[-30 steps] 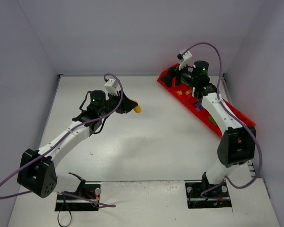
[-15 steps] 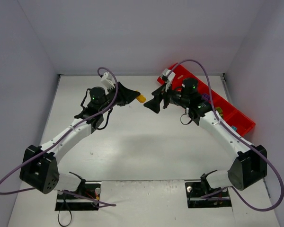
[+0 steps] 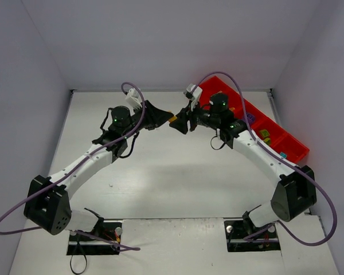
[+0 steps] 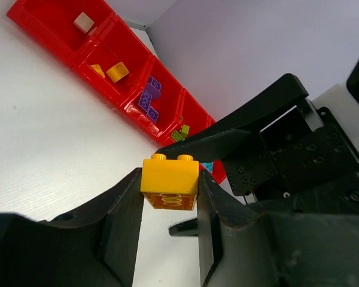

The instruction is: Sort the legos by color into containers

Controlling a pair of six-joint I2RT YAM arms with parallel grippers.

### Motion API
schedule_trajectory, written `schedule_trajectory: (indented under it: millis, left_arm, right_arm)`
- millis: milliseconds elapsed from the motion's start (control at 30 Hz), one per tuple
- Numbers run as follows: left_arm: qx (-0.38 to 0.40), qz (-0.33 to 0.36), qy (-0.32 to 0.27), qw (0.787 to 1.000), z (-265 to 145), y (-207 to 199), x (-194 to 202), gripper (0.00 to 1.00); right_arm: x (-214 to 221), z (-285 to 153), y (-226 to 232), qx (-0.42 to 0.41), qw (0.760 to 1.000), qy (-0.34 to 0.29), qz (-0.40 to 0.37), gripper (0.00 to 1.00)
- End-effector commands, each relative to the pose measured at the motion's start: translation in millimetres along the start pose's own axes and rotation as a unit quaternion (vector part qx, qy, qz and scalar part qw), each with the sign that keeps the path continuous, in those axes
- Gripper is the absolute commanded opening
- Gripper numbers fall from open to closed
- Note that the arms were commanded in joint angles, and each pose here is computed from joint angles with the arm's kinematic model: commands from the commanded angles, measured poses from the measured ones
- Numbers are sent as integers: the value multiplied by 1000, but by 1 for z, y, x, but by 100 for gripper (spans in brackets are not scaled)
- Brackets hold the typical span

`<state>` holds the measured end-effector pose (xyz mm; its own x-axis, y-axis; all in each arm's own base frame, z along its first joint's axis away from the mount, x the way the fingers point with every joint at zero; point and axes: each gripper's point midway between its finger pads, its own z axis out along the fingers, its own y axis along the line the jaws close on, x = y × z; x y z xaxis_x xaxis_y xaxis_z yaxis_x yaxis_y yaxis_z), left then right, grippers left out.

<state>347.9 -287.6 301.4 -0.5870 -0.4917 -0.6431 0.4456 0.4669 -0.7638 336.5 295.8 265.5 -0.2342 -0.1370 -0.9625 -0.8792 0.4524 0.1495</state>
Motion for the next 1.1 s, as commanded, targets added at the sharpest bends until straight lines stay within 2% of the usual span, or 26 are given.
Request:
schedule_trajectory:
  millis: [0,33,100,133,167,233,267,400,433,500,533,633,667,767,1000,1067]
  left_arm:
    - [60,21,-46,997,-9,-49,-36,12]
    - [60,19,-45,997,-8,-49,-35,12]
    - [61,19,-44,997,-8,-49,-35,12]
    - [58,19,-42,997,-8,-47,-34,12]
    - [57,21,-39,997,-8,-47,-33,19]
    - [39,23,-37,998,-7,-39,-31,37]
    - [35,25,-37,998,-8,-38,-31,52]
    - [-27,38,-37,998,-14,-16,-30,75]
    - [-51,61,-52,996,-19,-10,-37,88]
    - [-104,92,-48,989,-30,10,-35,88]
    - [-138,105,-70,982,-42,19,-45,88]
    - [-210,143,-60,965,-73,47,-36,88]
    - [-248,150,-57,955,-84,62,-33,88]
    - [-291,164,-45,942,-115,80,-21,88]
    - [-334,150,-33,930,-158,100,4,88]
    - [-339,148,-32,929,-166,100,7,88]
  right_arm:
    - [-41,4,-3,4,998,-50,-45,49]
    - [-40,6,-5,7,998,-48,-43,38]
    - [-40,6,-9,15,998,-48,-47,25]
    - [-39,6,-10,19,998,-47,-46,9]
    - [-39,6,-13,26,998,-47,-46,3]
    - [-35,7,-19,39,997,-42,-45,0]
    - [-33,6,-23,46,997,-38,-43,0]
    - [-17,2,-52,104,994,-19,-27,0]
    - [-9,0,-67,134,991,-9,-12,0]
    - [3,-13,-101,194,981,7,27,0]
    - [16,-19,-124,244,968,18,62,0]
    - [36,-49,-180,353,927,25,127,0]
    - [37,-56,-192,375,917,21,138,0]
    - [46,-77,-234,444,880,17,166,0]
    - [93,-91,-311,521,824,50,215,4]
    - [90,-92,-325,526,821,47,217,12]
